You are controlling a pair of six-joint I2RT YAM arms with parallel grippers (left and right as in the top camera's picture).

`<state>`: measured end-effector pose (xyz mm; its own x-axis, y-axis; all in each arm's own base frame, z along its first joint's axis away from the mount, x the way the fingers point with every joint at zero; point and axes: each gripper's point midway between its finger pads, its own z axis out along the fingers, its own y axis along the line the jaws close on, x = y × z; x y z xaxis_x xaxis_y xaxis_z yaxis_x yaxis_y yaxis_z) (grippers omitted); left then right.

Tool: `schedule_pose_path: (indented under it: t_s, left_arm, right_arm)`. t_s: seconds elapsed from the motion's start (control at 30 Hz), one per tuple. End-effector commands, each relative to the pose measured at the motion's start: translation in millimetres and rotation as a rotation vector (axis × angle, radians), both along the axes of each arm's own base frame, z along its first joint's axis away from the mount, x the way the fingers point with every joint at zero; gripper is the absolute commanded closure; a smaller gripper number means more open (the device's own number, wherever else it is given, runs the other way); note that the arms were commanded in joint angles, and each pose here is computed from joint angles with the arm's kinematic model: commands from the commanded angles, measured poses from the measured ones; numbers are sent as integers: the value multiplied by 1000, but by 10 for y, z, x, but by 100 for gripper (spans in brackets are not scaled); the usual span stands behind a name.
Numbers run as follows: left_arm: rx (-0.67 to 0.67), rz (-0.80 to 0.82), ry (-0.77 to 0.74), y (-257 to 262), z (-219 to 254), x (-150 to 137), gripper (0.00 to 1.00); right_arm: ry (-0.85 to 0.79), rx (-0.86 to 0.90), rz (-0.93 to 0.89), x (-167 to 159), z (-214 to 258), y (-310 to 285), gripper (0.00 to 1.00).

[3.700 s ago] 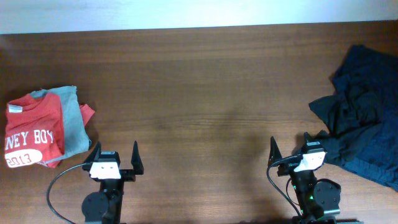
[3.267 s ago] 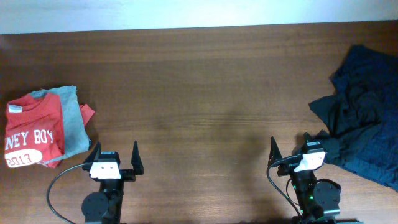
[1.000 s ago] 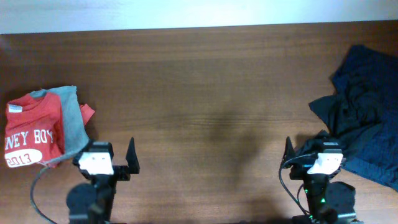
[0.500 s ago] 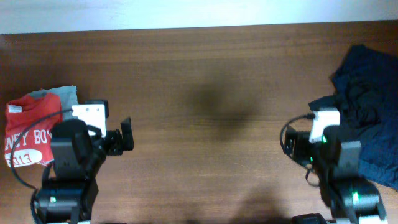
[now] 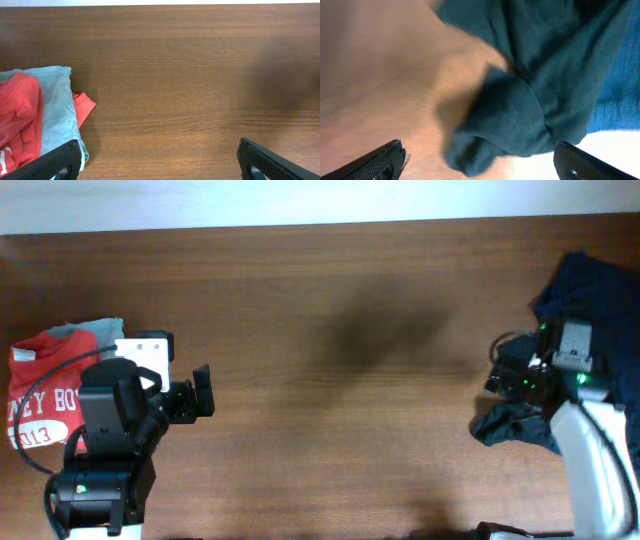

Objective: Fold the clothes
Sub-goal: 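Reach the right gripper into the dark clothes pile and grasp a shirt, then pull the dark shirt left onto the table center with the right gripper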

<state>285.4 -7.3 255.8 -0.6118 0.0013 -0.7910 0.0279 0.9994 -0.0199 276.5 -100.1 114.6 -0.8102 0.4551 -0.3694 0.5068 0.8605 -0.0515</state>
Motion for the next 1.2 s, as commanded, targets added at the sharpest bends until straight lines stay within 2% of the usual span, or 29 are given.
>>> schedule_pose_path:
  t_s: [0.0, 0.13, 0.17, 0.2, 0.27, 0.33, 0.37, 0.43, 0.57, 0.7, 0.77, 0.83, 0.87, 1.0, 1.03, 1.13, 1.17]
  left_arm:
    - [-15, -6, -22, -28, 96, 11, 1]
    - [-15, -6, -22, -28, 95, 10, 1]
    - [-15, -6, -22, -28, 95, 10, 1]
    - [-15, -6, -22, -28, 95, 10, 1]
    - [-15, -6, -22, -28, 95, 10, 1]
    - [-15, -6, -22, -28, 96, 11, 1]
    - [-15, -6, -22, -28, 96, 11, 1]
    - [-15, -6, -22, -28, 96, 11, 1]
    - [-15, -6, -22, -28, 96, 11, 1]
    - [-15, -6, -22, -27, 96, 11, 1]
    - [-15, -6, -22, -27, 96, 11, 1]
    - [-15, -6, -22, -27, 95, 10, 1]
    - [-15, -6, -22, -27, 95, 10, 1]
    - [-15, -6, -22, -27, 94, 11, 1]
    - [-15, -6, -22, -27, 96, 11, 1]
    - [-15, -6, -22, -28, 95, 10, 1]
    - [-15, -6, -22, -28, 94, 10, 1]
  right_arm:
    - [106, 52, -88, -55, -304, -128, 2]
    - [173, 74, -120, -59, -574, -226, 3]
    - [185, 78, -119, -64, -616, -228, 4]
    - [218, 87, -119, -83, -711, -221, 10]
    - [237, 92, -119, -96, -765, -217, 24]
    - [242, 87, -120, -97, -783, -229, 48]
    - [240, 82, -118, -90, -780, -238, 68]
    - [232, 80, -118, -76, -770, -242, 96]
    - [172, 121, -77, 39, -609, -154, 96]
    - [-2, 203, 145, 403, -141, 192, 96]
    - [-170, 225, 427, 667, 398, 673, 96]
    - [-244, 219, 600, 735, 668, 1008, 96]
    - [-289, 193, 778, 738, 870, 1415, 94]
    - [-271, 186, 1088, 548, 868, 2226, 93]
    - [-252, 185, 1152, 484, 818, 2443, 91]
    - [-215, 104, 1223, 462, 685, 2722, 75]
    - [-209, 69, 1237, 479, 645, 2784, 61]
